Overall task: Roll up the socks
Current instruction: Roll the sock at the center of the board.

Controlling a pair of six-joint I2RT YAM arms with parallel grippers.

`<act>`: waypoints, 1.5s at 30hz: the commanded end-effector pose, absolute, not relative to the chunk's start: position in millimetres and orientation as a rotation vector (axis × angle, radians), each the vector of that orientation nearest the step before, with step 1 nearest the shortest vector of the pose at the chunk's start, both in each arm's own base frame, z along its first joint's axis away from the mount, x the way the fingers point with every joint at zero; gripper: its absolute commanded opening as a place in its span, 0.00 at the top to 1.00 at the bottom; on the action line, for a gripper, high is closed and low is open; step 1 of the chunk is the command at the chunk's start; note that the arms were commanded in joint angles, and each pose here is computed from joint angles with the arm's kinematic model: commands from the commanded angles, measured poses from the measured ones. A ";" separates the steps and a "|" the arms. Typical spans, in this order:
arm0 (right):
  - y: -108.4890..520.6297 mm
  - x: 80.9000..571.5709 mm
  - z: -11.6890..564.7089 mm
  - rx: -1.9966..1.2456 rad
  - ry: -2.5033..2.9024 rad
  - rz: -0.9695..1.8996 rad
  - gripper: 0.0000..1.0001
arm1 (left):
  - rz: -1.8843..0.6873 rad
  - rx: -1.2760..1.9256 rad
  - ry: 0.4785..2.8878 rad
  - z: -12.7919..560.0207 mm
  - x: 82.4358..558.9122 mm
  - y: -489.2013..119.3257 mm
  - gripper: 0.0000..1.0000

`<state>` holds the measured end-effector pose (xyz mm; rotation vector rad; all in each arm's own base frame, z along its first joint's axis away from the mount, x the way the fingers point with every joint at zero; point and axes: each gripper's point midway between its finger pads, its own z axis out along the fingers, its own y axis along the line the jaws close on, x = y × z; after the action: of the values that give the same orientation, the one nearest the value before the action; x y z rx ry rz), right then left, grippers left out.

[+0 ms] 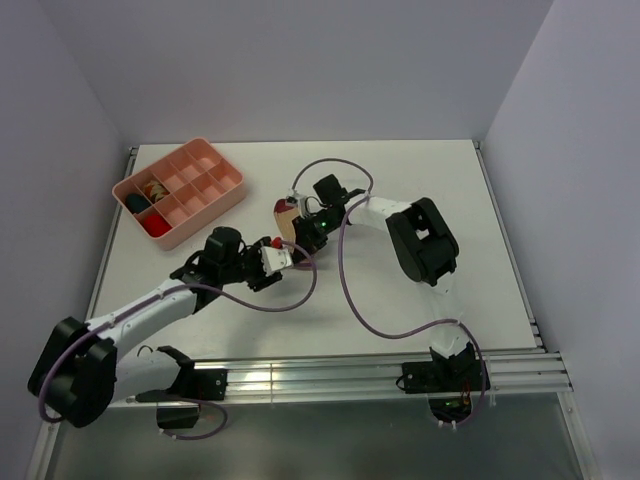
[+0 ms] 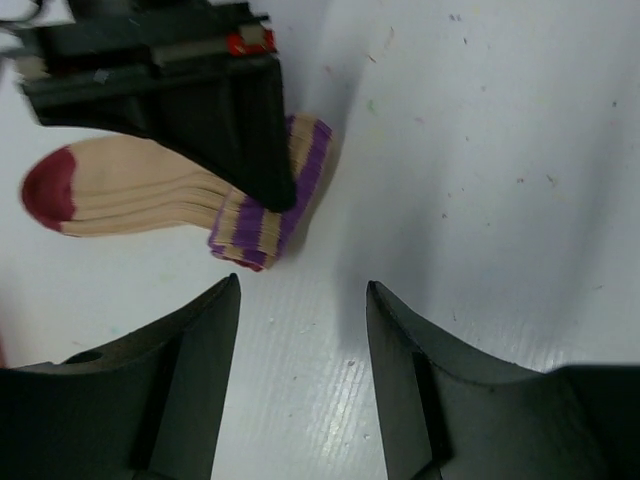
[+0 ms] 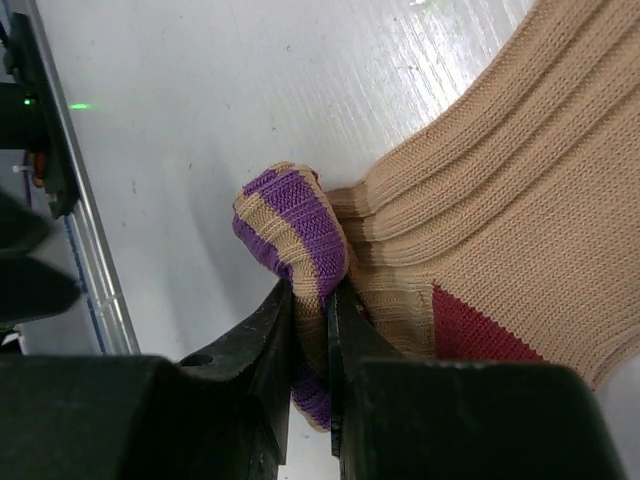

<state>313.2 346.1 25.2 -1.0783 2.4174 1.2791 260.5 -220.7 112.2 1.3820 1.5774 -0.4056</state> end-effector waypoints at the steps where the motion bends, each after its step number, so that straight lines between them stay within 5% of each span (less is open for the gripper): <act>1: 303.5 277.0 -36.4 -1.012 2.773 1.157 1.00 | -0.418 1.491 1.542 95.7 263.0 -233.7 0.43; 20: 302.6 273.5 -41.2 -1.009 2.788 1.186 1.00 | -0.219 1.494 1.412 82.5 298.4 -250.6 0.43; 45: 301.2 275.9 -44.0 -0.993 2.801 1.184 1.00 | -0.259 1.728 1.647 21.3 291.5 -251.3 0.44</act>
<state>295.6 339.7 24.1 -1.0141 2.5041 1.4344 299.0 -250.4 29.1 1.6805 1.6220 -0.2452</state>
